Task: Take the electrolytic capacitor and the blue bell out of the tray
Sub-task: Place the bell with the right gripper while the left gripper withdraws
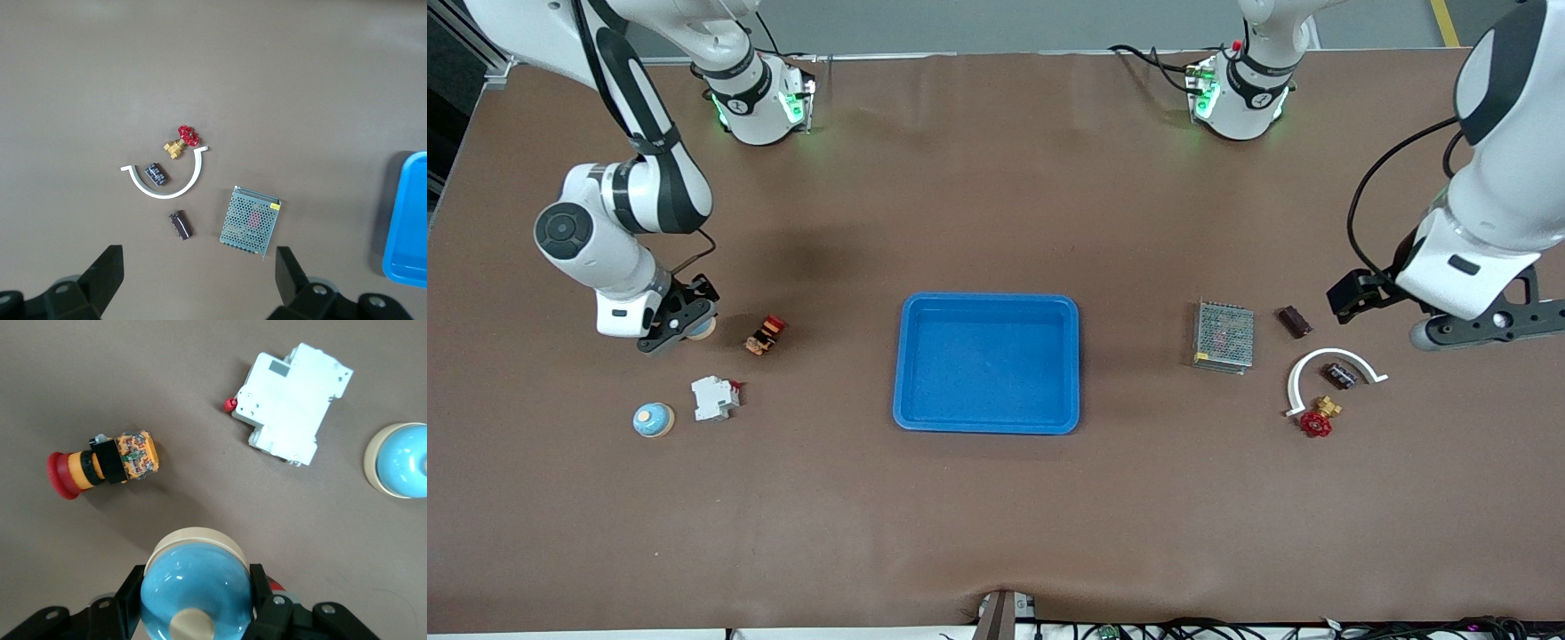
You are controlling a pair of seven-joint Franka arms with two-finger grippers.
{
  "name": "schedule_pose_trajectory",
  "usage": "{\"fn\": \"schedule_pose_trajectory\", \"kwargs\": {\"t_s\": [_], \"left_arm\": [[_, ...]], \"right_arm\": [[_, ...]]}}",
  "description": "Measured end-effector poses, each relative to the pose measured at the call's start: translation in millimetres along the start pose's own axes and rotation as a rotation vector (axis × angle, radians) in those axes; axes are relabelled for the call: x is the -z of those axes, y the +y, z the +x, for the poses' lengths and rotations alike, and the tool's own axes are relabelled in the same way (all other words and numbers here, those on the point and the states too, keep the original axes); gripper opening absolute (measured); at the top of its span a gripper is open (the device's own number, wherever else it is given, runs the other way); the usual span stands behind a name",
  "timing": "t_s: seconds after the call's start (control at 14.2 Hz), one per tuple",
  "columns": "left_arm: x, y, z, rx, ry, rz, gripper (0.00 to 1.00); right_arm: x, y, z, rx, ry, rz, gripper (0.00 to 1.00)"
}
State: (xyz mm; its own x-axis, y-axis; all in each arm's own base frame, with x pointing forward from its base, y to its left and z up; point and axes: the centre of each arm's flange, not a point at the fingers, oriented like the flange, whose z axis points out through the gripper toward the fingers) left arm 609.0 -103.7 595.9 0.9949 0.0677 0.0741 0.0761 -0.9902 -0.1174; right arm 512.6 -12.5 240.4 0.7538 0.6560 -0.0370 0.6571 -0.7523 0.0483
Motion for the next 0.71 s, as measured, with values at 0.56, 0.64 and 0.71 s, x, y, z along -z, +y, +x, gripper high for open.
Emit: {"fn": "schedule_pose_trajectory", "kwargs": {"t_s": [0.56,0.64,0.71], "left_arm": [[53,-13,-37,0.043,-0.024,-0.029,1.0],[57,-14,-40,0.042,-0.025,-0.033,1.0],[61,-14,-43,0.043,-0.025,-0.036,1.0]], "right_arm": [[-58,-8,0,0.012,0.015,-0.01,0.67],[-62,-9,0,0.014,0.018,-0.012,0.67],[-65,-10,0,0.015,0.018,-0.012,0.67]]}}
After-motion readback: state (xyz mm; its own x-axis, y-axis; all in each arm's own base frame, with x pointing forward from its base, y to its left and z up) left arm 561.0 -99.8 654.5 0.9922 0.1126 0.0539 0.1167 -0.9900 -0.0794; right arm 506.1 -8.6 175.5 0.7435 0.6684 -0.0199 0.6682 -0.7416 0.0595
